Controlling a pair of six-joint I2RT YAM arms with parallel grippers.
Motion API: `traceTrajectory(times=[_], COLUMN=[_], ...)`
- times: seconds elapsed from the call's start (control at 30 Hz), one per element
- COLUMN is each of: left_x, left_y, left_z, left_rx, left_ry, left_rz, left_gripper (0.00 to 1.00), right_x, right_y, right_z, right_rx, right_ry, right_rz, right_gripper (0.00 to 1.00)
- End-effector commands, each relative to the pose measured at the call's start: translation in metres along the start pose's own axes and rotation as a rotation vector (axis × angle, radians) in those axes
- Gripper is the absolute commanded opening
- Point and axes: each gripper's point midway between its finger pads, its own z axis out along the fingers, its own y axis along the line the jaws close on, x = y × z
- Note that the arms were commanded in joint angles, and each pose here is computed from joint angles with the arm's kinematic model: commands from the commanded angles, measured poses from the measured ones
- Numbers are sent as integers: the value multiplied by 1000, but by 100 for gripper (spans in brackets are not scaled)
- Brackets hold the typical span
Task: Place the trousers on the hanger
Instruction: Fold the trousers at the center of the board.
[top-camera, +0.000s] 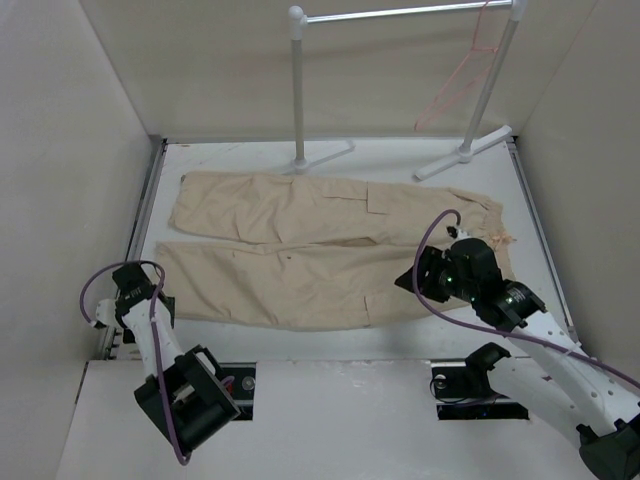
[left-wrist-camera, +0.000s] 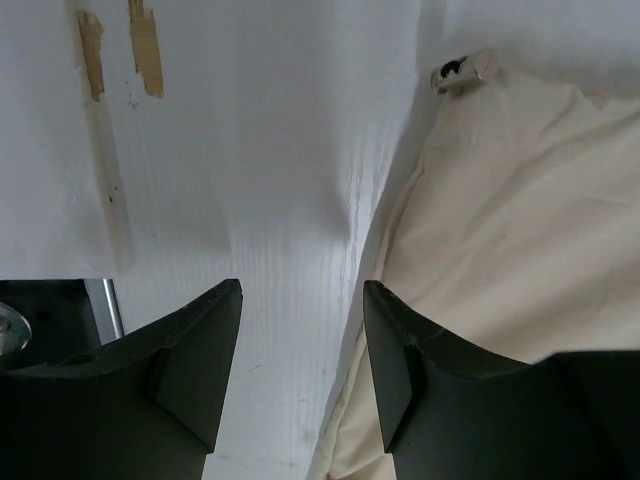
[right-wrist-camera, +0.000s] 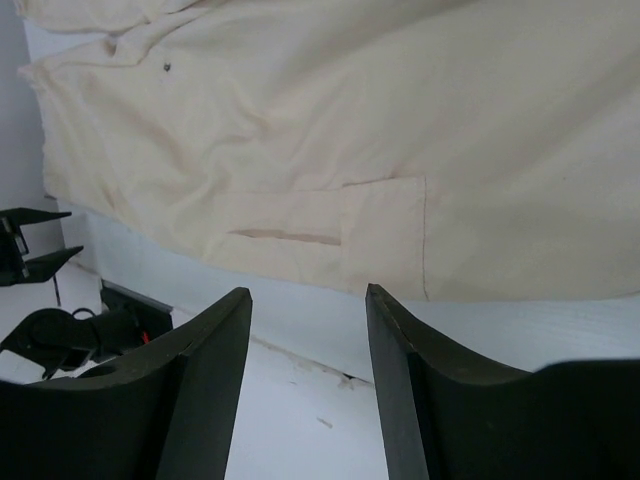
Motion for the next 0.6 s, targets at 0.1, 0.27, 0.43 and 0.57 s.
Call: traceTrajectory(times=[0.1,0.27,0.43,0.57], left_x=[-14,-15,-17,-19], left_y=[-23,-34,-43,-49], left_z=[18,33,43,39], left_rx=[74,88,88,102], left_ry=[-73,-76,-73,-68], left_rz=[-72,-83,-111,-98], left_gripper=[50,49,39,8], right_x=[8,9,-5,-35], right_y=[2,-3,-19,-64], right_z=[-2,1,0,-9], right_rx=[-29,-11,35,215], right_ry=[23,21,-38,-182], right_rz=[-18,2,52,188], right_gripper=[56,58,60,62])
